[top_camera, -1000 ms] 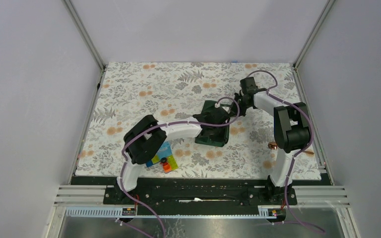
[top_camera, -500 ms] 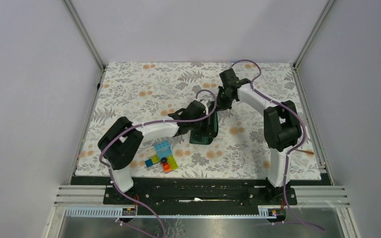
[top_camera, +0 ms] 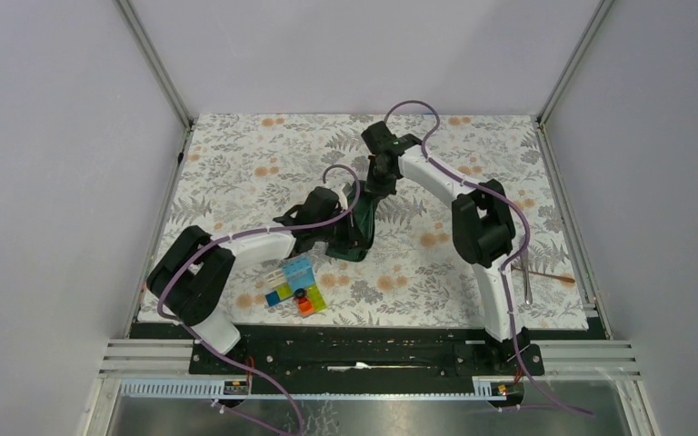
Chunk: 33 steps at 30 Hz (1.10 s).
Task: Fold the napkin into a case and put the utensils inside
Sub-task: Fold the 2/3-rectangle-folded napkin at the center of the board.
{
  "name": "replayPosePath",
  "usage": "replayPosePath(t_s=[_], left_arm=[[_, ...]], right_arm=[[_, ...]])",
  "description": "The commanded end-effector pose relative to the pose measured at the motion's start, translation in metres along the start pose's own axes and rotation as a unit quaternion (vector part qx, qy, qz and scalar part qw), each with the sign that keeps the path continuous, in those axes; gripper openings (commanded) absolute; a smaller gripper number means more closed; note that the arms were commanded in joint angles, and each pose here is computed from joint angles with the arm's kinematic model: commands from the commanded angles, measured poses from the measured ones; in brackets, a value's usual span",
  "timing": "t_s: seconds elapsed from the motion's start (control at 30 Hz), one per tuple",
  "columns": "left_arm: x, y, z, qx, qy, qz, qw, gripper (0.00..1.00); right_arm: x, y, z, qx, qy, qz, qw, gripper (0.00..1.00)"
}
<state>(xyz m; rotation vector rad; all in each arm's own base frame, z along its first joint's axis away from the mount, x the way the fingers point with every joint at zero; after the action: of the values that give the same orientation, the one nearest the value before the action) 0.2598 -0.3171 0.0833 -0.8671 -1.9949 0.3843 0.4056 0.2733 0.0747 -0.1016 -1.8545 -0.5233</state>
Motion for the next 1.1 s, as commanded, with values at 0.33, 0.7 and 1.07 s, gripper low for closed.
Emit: replayPosePath(t_s=[0.33,0.7,1.07], left_arm=[[0.032,0.035,-0.01,0.022,-0.024,0.015,0.999,0.0],[0.032,0.036,-0.01,0.039,-0.016,0.034,0.999,0.0],[-0.001,-0.031,-0.001,0.001,0.018,0.065,0.998,0.0]], right_arm=[[-0.023,0.049,-0.01,-0.014,-0.031,-0.008,0.999,0.0],[-0.017,0.063,-0.013,-0.008,-0.047,-0.059,0.997,0.0],[0.002,-0.012,-0.012,-0.017,-0.027,-0.037,0.999,0.0]])
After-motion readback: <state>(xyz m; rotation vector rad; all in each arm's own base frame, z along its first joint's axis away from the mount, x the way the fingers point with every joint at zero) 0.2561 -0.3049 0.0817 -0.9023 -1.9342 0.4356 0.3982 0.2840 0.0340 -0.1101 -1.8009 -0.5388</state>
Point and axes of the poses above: each gripper's point midway between its finger pads, its own x axis back along the fingers, its own y axis along the line the jaws close on, z = x × y, the point moved 1 cm from there along x, back along the fingers, and after that the axes turned 13 degrees about -x, right-handed, at the moved point
